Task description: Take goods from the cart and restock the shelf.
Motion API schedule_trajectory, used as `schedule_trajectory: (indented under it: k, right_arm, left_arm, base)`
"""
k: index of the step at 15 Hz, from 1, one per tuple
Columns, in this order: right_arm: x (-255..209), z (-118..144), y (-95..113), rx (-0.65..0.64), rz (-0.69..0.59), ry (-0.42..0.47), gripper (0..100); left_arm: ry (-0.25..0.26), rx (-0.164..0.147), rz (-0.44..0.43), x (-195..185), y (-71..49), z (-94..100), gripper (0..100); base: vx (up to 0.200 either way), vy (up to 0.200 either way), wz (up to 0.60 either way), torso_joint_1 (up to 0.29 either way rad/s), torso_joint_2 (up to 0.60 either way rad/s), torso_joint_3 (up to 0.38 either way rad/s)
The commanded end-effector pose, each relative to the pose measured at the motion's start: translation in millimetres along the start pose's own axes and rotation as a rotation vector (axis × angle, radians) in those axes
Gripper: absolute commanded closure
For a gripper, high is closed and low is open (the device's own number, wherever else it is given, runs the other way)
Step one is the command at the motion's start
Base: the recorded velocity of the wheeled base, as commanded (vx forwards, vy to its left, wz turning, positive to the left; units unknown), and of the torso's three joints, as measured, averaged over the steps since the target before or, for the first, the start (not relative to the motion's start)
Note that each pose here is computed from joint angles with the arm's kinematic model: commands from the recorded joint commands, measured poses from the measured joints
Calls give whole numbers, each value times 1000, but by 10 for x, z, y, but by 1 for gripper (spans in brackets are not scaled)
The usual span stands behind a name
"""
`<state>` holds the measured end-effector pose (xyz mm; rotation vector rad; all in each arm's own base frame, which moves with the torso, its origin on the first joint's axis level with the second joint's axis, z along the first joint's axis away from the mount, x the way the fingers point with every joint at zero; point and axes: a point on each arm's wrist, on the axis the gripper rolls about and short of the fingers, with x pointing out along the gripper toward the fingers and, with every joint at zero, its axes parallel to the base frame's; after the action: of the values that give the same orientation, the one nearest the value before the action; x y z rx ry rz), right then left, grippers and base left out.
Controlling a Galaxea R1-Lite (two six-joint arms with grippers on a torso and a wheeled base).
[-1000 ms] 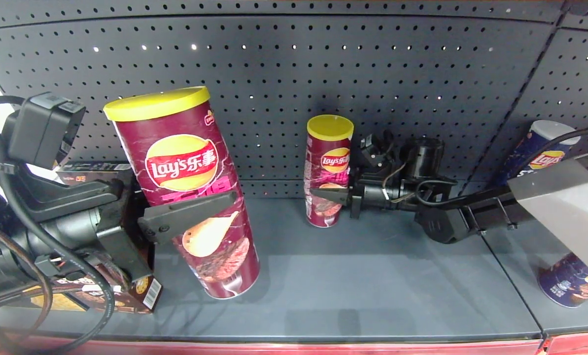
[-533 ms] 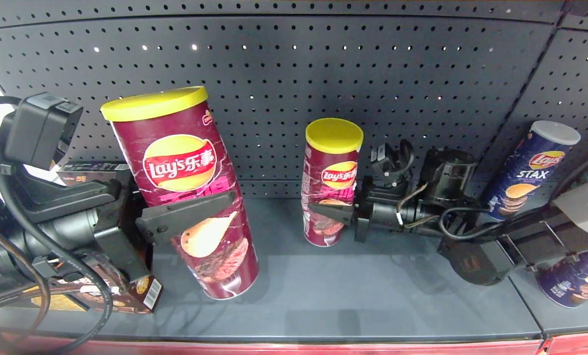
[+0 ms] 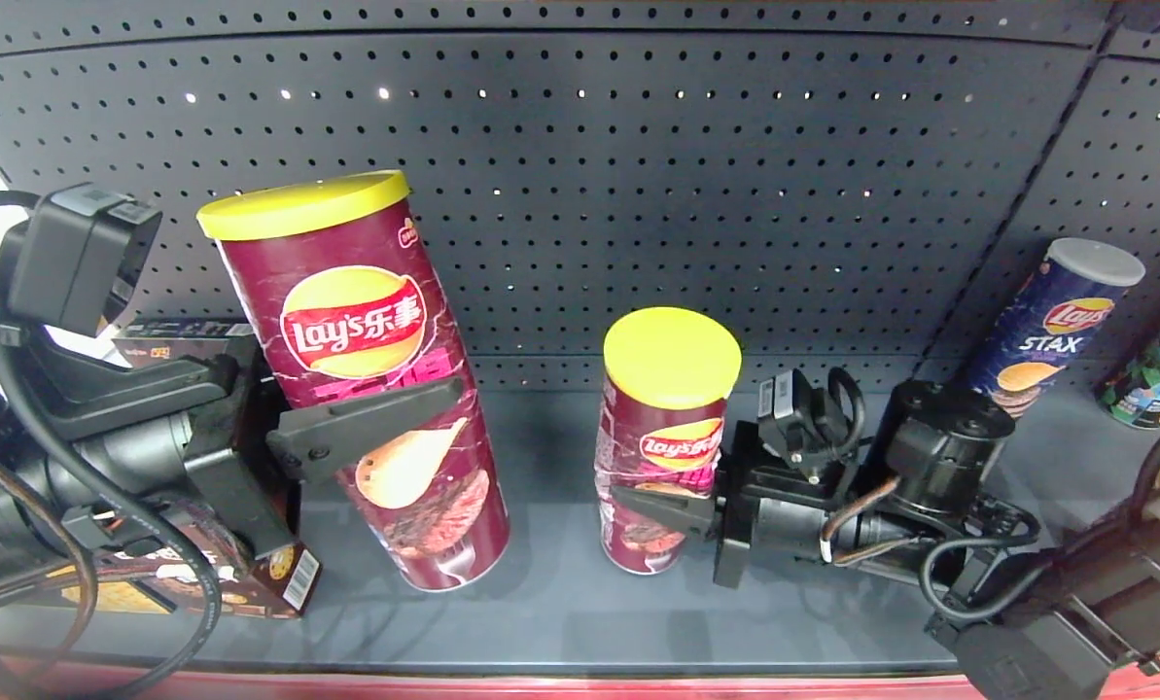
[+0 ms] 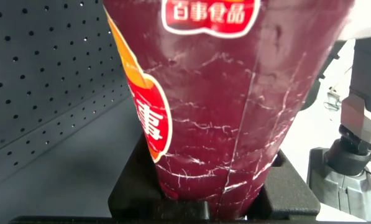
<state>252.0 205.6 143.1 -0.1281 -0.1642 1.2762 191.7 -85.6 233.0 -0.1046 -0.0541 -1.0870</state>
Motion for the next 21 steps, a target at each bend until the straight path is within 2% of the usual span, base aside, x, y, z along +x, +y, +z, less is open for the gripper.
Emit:
schedule_trajectory:
  k: [1, 9, 10, 17, 19, 21]
  right_arm:
    - [-36, -170, 71, 30, 9, 44, 100]
    - [-32, -370, 141, 57, 26, 82, 100]
    - [-19, -378, 163, 59, 34, 84, 0]
    - [-135, -260, 143, 42, -3, 70, 0]
    - [-317, -129, 83, 22, -54, 54, 0]
    - [-524, -3, 137, 12, -83, 47, 0]
  left_arm:
    - [0, -1, 0, -1, -2, -1, 100]
    - [1, -2, 0, -26, -23, -11, 100]
    - [0, -1, 0, -29, -25, -8, 100]
    - [-1, -1, 0, -31, -28, -4, 100]
    - [0, -2, 0, -32, -28, -8, 100]
    - [6, -7, 1, -38, -30, -29, 100]
  base:
    - [0, 0, 0, 0, 0, 0]
    - [0, 0, 0, 0, 0, 0]
    - [0, 0, 0, 0, 0, 0]
    - [0, 0, 0, 0, 0, 0]
    - [0, 0, 0, 0, 0, 0]
    - [0, 0, 0, 0, 0, 0]
